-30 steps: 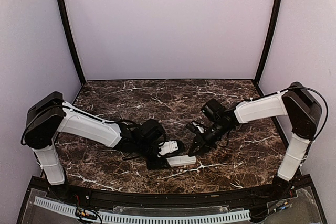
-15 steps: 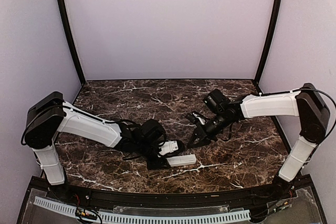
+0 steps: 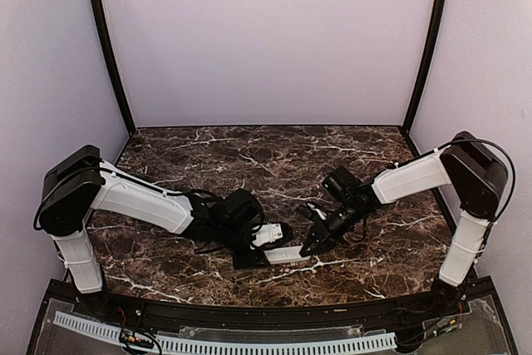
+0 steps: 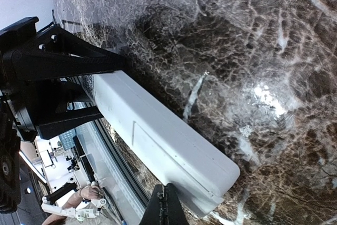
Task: Load the batteries into the remote control
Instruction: Press the battery cover on the remote control, then move the remote control to the center of the board.
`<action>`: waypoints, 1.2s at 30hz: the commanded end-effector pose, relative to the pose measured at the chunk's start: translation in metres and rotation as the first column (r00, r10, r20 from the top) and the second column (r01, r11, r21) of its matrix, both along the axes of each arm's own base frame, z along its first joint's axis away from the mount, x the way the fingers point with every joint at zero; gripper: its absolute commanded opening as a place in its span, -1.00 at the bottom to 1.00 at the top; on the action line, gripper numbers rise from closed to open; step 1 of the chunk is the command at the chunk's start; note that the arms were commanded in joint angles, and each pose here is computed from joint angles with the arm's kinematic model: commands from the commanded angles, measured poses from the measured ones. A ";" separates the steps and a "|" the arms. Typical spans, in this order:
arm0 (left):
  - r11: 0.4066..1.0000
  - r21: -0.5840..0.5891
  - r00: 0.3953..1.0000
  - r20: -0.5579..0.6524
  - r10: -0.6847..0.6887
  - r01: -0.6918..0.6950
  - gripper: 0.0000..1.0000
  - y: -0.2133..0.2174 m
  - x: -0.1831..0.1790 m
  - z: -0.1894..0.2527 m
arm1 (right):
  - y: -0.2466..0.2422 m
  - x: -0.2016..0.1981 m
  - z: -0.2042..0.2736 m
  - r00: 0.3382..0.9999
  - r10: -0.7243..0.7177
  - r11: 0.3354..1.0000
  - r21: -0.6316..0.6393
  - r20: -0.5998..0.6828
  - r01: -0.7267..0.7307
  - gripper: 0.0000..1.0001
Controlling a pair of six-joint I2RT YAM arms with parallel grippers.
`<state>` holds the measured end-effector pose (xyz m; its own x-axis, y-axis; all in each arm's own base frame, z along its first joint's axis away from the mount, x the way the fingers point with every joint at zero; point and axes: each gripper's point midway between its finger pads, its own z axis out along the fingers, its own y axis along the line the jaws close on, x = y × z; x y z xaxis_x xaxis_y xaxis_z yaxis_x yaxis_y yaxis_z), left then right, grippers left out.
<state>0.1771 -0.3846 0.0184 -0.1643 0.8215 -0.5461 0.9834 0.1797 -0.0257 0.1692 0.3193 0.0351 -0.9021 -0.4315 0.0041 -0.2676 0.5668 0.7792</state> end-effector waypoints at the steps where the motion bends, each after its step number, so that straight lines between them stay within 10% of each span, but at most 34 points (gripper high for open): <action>1: 0.990 0.141 0.996 -0.089 0.017 -0.004 -1.00 0.028 -0.017 -0.038 | -0.009 0.011 0.000 0.998 -0.024 0.996 -0.085 0.061 0.029 -1.00; 11: 0.989 0.145 0.996 -0.086 0.017 -0.004 -1.00 0.028 -0.017 -0.038 | 0.004 0.026 0.063 0.988 -0.033 0.999 0.005 0.153 0.032 -1.00; 36: 0.990 0.138 0.997 -0.074 0.035 -0.025 -1.00 -0.005 -0.010 -0.051 | -0.099 0.050 -0.021 0.915 -0.148 0.751 -0.560 0.376 0.351 -1.00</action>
<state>0.1853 -0.4111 0.0188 -0.1922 0.7931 -0.5780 0.9771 0.2096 -0.0373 0.2151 0.2290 0.0274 -0.9776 -0.1864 -0.0973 -0.2052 0.9470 0.2473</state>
